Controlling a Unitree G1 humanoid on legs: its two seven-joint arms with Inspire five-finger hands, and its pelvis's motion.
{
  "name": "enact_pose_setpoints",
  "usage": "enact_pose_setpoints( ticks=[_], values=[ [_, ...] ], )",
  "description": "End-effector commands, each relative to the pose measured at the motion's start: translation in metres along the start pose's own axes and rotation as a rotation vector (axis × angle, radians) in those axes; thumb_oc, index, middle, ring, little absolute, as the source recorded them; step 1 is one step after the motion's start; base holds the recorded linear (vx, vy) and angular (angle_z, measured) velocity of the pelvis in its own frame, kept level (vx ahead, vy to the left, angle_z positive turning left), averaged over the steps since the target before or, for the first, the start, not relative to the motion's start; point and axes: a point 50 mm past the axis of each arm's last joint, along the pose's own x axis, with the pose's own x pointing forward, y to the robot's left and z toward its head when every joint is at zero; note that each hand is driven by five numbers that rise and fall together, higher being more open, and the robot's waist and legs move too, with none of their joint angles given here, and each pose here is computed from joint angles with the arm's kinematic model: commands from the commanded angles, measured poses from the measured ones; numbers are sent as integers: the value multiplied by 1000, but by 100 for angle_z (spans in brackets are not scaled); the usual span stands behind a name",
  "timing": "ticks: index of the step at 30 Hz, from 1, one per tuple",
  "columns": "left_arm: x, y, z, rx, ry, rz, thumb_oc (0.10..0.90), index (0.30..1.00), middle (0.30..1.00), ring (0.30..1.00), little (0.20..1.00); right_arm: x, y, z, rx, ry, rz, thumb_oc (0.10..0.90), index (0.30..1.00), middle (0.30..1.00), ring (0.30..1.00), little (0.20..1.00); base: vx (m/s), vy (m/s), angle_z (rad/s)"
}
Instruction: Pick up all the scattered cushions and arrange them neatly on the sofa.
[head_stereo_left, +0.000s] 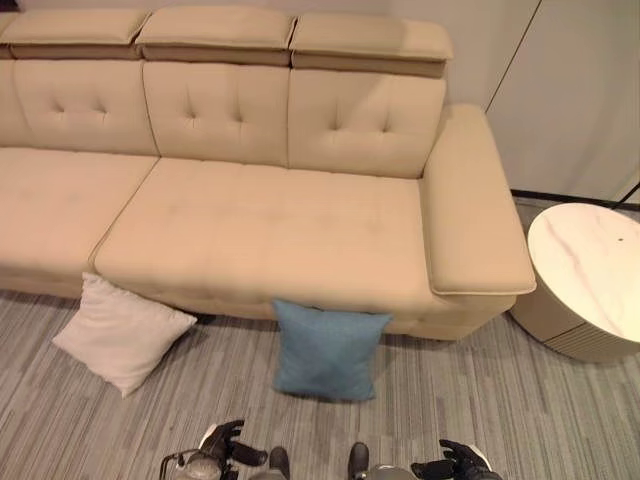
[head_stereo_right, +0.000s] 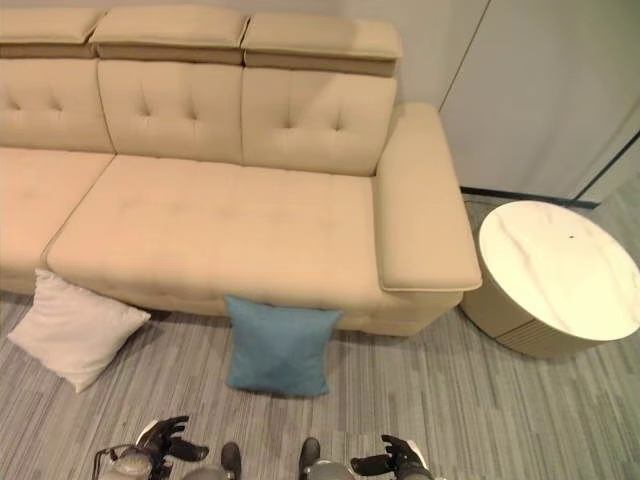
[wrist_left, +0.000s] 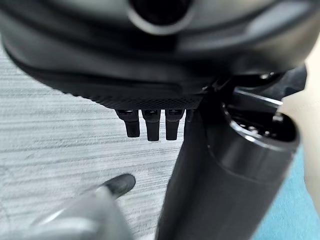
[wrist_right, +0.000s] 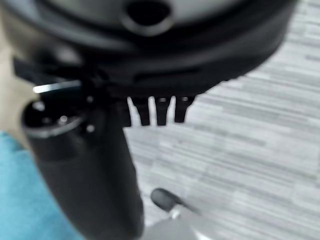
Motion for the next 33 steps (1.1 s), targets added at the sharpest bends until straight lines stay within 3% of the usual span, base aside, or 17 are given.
enact_pose_setpoints(
  ticks=[1,14,23,33],
  values=[
    [0,2,6,9,-38,-4,800,900,900,900,900,0,-13,2,-2,-29,-54,800,900,900,900,900,183,30,-7],
    [-2,7,-11,10,22,10,800,900,900,900,900,-1,-4,-4,-25,-9,-25,800,900,900,900,900,182,144,-20],
    [-2,30,-5,-11,-2,80,800,900,900,900,900,2,2,28,-27,-112,-3,800,900,900,900,900,62,142,-25],
    [-1,27,-5,9,-5,71,800,900,900,900,900,2,-6,29,-67,-120,-31,800,900,900,900,900,36,-40,-3]
  ],
)
